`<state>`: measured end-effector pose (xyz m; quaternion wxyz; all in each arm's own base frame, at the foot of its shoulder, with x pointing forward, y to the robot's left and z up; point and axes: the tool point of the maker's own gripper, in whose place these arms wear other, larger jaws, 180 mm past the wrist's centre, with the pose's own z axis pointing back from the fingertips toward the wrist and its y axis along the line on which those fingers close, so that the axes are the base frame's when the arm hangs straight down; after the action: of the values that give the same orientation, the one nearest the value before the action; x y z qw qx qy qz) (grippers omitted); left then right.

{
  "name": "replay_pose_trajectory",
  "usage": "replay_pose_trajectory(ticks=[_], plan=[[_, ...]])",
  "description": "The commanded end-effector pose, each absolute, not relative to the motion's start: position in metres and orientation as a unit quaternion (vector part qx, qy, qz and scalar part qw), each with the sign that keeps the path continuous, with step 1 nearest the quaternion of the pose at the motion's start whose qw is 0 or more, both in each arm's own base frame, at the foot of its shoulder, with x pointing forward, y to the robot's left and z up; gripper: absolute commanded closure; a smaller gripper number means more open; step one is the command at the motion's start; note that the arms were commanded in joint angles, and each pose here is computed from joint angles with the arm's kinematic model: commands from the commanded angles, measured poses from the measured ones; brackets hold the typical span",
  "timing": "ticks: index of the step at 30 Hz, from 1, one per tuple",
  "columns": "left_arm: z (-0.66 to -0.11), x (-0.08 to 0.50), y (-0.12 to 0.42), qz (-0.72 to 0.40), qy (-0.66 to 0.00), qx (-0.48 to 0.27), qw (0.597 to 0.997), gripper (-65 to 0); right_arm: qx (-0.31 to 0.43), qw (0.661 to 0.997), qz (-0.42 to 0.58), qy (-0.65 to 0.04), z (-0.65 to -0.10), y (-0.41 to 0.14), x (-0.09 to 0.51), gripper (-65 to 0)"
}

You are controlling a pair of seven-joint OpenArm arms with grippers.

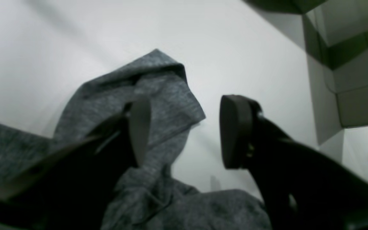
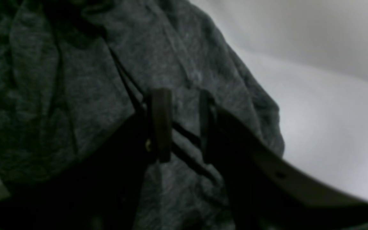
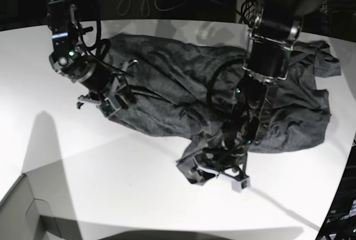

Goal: Layout the t-shirt on the table in an organized manner, then fold the t-shirt properly
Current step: 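Grasp the shirt hem with the left gripper and pull it outward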

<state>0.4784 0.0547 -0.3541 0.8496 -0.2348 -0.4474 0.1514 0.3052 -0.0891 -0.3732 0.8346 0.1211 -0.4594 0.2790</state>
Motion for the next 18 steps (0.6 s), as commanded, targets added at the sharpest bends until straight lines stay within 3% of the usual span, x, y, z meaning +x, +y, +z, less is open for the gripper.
replay_pose_trajectory(ticks=[1,5,11,18], plan=[[-0.343,0.491,0.056,0.152,-0.458,-0.234,0.844,-35.9,0.121,0.824,0.274,-0.48,-0.36,-0.093,0.311,-15.6],[-0.372,0.49,0.052,0.166,-0.418,-0.225,0.864,-38.3,0.12,0.826,0.271,-0.479,-0.361,-0.095,0.31,-15.6],[-0.378,0.497,0.058,0.182,-0.441,-0.21,0.853,-38.1,0.119,0.827,0.272,-0.477,-0.363,-0.096,0.309,-15.6],[-0.396,0.49,0.06,0.19,-0.425,-0.199,0.862,-38.1,0.112,0.829,0.276,-0.474,-0.363,-0.102,0.309,-15.6]])
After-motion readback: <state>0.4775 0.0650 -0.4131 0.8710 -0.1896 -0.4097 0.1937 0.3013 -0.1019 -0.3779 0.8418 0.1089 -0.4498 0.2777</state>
